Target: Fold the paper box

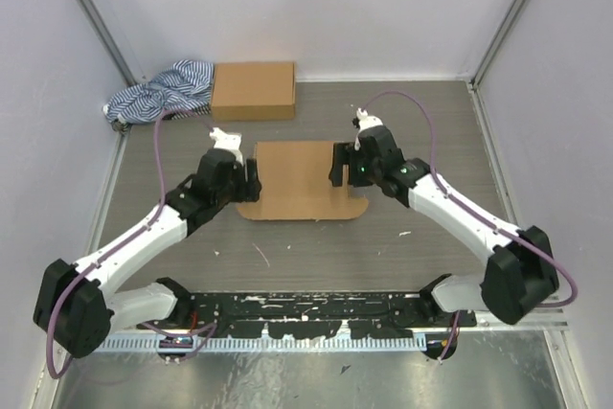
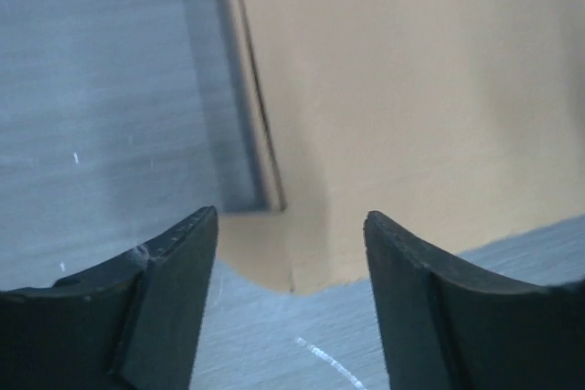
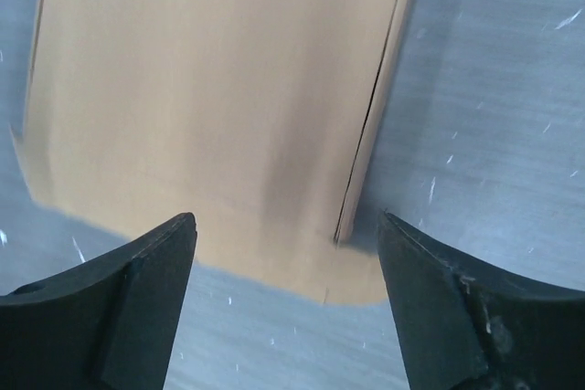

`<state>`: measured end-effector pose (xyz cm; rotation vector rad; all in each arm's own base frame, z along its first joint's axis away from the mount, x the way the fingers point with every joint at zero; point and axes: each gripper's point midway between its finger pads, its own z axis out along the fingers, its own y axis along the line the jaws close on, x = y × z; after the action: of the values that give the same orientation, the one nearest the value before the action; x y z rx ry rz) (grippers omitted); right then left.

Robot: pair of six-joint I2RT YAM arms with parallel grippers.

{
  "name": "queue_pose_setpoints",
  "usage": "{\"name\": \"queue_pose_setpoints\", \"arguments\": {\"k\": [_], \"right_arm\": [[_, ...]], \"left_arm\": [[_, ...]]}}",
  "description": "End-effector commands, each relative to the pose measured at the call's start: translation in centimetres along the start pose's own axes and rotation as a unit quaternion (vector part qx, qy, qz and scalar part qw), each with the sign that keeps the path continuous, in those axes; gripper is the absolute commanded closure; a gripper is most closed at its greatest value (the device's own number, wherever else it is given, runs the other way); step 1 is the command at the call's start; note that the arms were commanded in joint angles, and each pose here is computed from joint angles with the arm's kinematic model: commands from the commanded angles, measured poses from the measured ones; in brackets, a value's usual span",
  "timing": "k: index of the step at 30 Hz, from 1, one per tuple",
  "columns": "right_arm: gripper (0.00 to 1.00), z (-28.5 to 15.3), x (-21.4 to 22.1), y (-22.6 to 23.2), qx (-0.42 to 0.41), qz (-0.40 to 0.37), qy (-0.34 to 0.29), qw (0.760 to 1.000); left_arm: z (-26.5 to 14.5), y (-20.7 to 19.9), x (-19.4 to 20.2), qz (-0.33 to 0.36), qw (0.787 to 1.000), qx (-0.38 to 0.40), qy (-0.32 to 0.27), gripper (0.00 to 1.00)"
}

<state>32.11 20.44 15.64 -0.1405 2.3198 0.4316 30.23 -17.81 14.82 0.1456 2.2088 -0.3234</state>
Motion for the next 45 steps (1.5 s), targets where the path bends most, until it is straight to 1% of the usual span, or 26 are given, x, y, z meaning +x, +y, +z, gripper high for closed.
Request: {"name": "queue_pose_setpoints", "arguments": {"k": [1,2,3,6,9,13,24,29,34,45], "right_arm": [[0.14,-0.7,5.4,1.1,-0.058,-0.021,0.035,0.997],[0.14,-0.7,5.9,1.0,-0.06,-0.02,0.032,0.998],[0.12,-0.7,6.5,0.9,-0.062,-0.02,0.032,0.997],[0.11,-0.5,6.7,0.7,-0.058,-0.021,0.022,0.998],[0.11,-0.1,6.9,0.4,-0.045,-0.022,0.029,0.998],[0.11,0.5,7.3,0.3,-0.039,-0.021,0.036,0.998],[0.09,1.2,7.9,-0.6,0.004,-0.026,0.031,0.999],[0.07,1.6,8.3,-0.6,0.008,-0.029,0.033,0.999],[0.07,2.0,8.7,-0.1,-0.004,-0.032,0.043,0.999],[0.07,2.2,10.2,2.2,-0.054,-0.049,0.074,0.995]], "left_arm": [[0.3,1.3,5.8,-0.039,0.999,0.008,0.013,0.24],[0.3,1.4,6.2,-0.049,0.999,0.011,0.006,0.21],[0.4,1.4,6.5,-0.06,0.998,0.014,-0.005,0.19],[0.7,1.9,6.7,-0.072,0.997,0.015,-0.036,0.17],[0.4,2.6,6.5,-0.062,0.997,-0.006,-0.036,0.16],[0.1,2.7,5.7,-0.049,0.998,-0.011,-0.04,0.16],[0.6,1.5,5.0,-0.024,0.998,0.027,-0.059,0.14],[1.8,1.1,5.4,-0.012,0.999,0.026,-0.034,0.13],[2.6,-0.1,6.3,-0.006,0.999,0.051,0.005,0.15],[0.9,-1.4,8.0,-0.008,0.994,0.091,0.054,0.18]]}}
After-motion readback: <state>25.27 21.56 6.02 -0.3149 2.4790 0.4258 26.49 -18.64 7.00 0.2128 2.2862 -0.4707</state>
